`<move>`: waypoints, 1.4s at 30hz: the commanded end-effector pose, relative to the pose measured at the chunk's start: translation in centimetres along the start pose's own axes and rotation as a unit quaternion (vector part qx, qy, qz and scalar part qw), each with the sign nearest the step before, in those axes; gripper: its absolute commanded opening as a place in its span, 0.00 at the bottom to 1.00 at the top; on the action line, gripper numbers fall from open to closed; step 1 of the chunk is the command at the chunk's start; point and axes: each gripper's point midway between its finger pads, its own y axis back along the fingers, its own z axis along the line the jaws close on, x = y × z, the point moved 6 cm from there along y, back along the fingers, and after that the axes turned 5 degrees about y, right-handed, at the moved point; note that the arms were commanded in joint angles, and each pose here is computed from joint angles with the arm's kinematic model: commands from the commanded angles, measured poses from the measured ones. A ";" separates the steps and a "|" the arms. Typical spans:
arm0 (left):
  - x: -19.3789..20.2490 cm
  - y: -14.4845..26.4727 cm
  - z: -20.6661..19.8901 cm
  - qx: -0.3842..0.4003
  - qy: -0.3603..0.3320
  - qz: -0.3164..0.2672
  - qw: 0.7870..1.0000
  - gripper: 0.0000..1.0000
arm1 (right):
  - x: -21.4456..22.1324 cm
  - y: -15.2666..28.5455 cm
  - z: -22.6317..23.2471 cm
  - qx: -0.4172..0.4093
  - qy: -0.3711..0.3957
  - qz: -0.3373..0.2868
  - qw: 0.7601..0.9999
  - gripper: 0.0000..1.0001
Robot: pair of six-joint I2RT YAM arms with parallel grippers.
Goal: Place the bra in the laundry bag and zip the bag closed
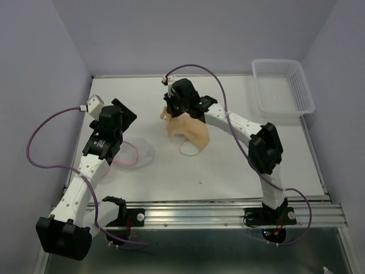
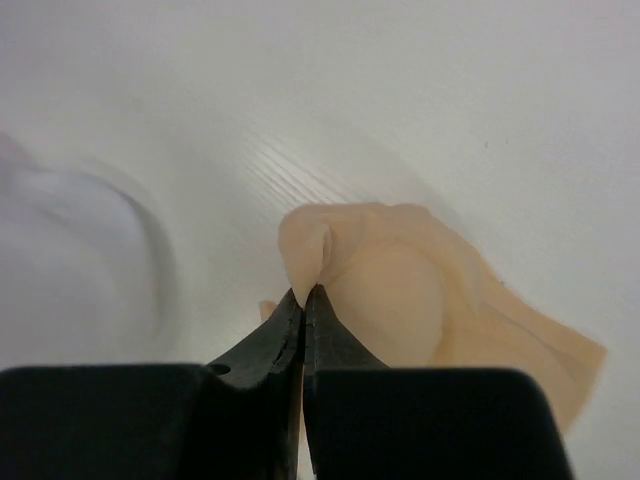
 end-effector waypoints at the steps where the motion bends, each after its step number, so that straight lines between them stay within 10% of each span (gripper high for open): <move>1: -1.0 0.5 -0.1 0.013 0.003 -0.025 1.000 0.99 | -10.3 10.0 2.8 -0.113 -0.024 -0.210 0.971 0.01; 11: -0.9 0.5 -0.2 0.021 0.000 -0.021 1.000 0.99 | -8.2 14.0 -2.5 -0.109 -0.180 -0.258 0.943 0.01; 19: -0.7 0.4 -0.2 0.023 -0.002 -0.012 1.000 0.99 | 6.4 10.7 -12.9 -0.045 -0.334 -0.150 0.930 0.01; 42: 13.2 -2.6 -6.7 0.181 -0.082 0.266 0.943 0.99 | 11.4 13.5 -14.4 0.024 -0.253 -0.140 0.957 0.01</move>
